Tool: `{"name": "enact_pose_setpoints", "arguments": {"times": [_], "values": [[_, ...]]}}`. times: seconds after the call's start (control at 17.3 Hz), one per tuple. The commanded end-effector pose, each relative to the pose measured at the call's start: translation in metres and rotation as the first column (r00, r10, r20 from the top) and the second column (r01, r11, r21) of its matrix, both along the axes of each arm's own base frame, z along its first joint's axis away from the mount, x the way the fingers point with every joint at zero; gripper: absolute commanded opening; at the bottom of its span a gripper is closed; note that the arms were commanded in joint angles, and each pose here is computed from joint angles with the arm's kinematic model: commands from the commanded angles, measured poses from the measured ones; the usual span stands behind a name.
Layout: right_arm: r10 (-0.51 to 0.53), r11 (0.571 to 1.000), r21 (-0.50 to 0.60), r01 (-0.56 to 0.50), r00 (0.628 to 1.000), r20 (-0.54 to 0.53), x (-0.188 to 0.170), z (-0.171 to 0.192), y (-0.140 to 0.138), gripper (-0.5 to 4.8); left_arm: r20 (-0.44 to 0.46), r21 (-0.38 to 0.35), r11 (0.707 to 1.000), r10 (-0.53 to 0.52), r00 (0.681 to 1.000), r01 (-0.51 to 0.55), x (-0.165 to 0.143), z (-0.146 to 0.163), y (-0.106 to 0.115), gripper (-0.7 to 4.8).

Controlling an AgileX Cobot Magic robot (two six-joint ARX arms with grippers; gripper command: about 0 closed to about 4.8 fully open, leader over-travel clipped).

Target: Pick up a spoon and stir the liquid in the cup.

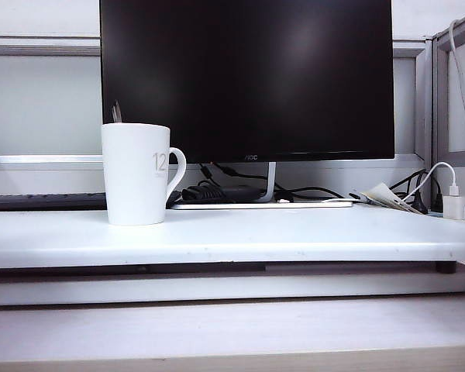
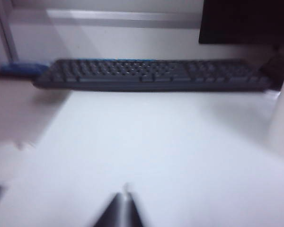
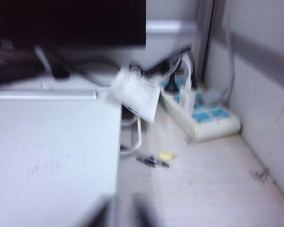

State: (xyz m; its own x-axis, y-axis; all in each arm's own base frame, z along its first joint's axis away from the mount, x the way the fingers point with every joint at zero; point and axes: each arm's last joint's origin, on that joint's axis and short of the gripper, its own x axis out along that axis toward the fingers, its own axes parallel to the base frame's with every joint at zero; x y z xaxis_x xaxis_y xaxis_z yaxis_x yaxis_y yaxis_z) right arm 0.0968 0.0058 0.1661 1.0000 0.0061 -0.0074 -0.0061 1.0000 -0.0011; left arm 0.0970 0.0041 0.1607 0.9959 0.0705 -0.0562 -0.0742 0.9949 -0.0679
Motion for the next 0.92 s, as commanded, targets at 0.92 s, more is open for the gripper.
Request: {"name": "enact_pose_setpoints", "arguments": {"times": [0.92], "values": [[0.770,0.627,0.013,-0.779,0.623,0.139,0.123,0.254,0.097,4.79,0.144,-0.094,0.793,-0.587,0.797,0.602,0.061,0.165,-0.043,4.79]]}}
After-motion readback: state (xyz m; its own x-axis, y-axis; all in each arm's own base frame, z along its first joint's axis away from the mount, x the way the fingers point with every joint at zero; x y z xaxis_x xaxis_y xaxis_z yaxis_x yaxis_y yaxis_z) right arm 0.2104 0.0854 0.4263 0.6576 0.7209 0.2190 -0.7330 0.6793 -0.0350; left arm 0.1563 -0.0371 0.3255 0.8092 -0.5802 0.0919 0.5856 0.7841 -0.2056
